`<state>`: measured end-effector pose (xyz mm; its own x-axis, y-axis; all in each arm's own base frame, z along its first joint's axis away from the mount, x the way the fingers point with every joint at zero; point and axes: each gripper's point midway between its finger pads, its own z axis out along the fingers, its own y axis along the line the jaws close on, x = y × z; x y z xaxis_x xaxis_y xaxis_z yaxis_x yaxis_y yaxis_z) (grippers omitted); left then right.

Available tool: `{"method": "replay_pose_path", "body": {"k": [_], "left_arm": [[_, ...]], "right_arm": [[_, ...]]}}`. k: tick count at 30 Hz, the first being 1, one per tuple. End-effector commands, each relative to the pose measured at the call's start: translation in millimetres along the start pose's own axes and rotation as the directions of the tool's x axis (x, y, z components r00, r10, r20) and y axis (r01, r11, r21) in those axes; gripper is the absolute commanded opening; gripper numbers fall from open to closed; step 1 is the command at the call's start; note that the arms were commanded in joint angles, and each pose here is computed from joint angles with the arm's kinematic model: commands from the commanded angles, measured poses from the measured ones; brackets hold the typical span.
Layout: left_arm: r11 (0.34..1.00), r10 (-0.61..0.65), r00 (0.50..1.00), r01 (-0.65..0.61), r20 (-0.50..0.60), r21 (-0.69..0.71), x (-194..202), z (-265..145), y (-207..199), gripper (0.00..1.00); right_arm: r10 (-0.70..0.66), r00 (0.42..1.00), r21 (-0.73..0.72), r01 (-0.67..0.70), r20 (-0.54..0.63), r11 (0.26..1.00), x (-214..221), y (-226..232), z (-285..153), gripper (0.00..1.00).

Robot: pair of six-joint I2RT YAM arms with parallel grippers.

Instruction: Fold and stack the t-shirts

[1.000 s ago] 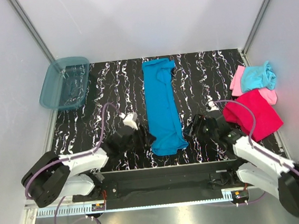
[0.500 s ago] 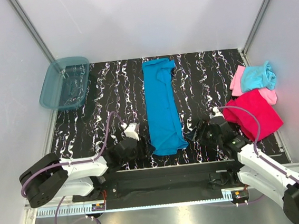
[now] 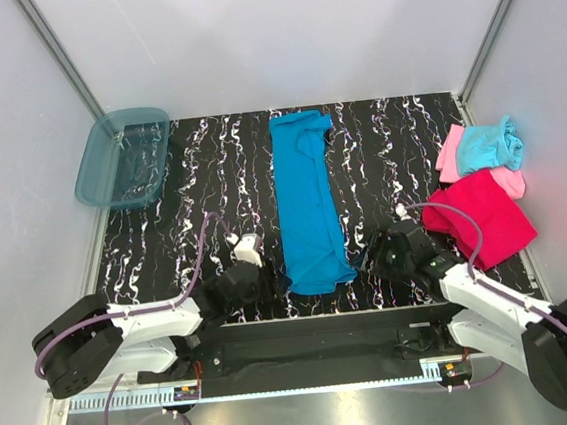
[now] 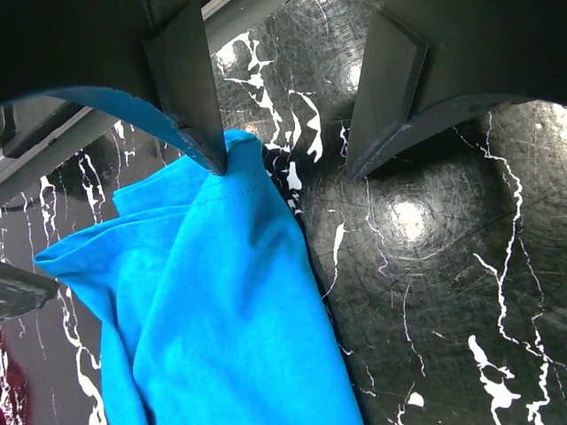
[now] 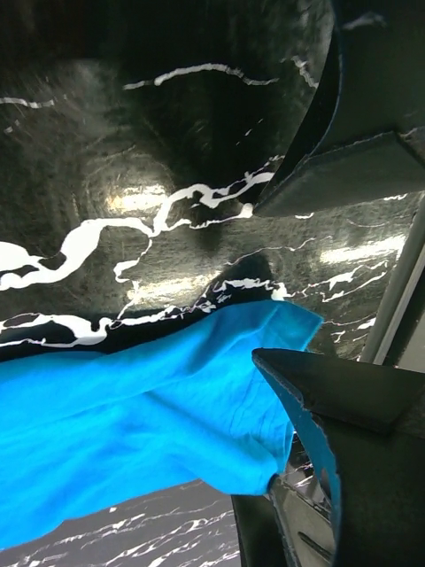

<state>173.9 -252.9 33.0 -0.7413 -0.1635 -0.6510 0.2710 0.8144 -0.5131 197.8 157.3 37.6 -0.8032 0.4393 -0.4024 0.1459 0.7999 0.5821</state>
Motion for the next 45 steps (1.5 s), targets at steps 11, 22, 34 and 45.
{"method": "replay_pose_path", "body": {"k": [11,22,34,45], "left_arm": [[1.0,-0.002,1.0,0.002,0.021,0.015,-6.2,6.8,-10.1,0.6],[1.0,0.015,1.0,-0.015,0.026,0.01,-9.2,7.0,-11.0,0.55],[1.0,0.01,0.999,-0.01,0.039,0.007,-12.6,1.0,-9.5,0.0],[0.999,0.01,0.997,-0.014,0.077,0.046,-28.6,-13.1,-22.8,0.0]], "right_arm": [[-0.052,0.994,-0.099,0.042,-0.093,0.994,22.0,46.2,33.4,0.67],[-0.093,0.98,-0.071,0.082,-0.174,0.994,69.5,51.1,41.6,0.64],[-0.096,0.983,-0.04,0.091,-0.157,0.995,70.7,42.7,34.8,0.19],[-0.089,0.988,-0.086,0.078,-0.127,0.993,62.3,56.0,24.4,0.0]]}}
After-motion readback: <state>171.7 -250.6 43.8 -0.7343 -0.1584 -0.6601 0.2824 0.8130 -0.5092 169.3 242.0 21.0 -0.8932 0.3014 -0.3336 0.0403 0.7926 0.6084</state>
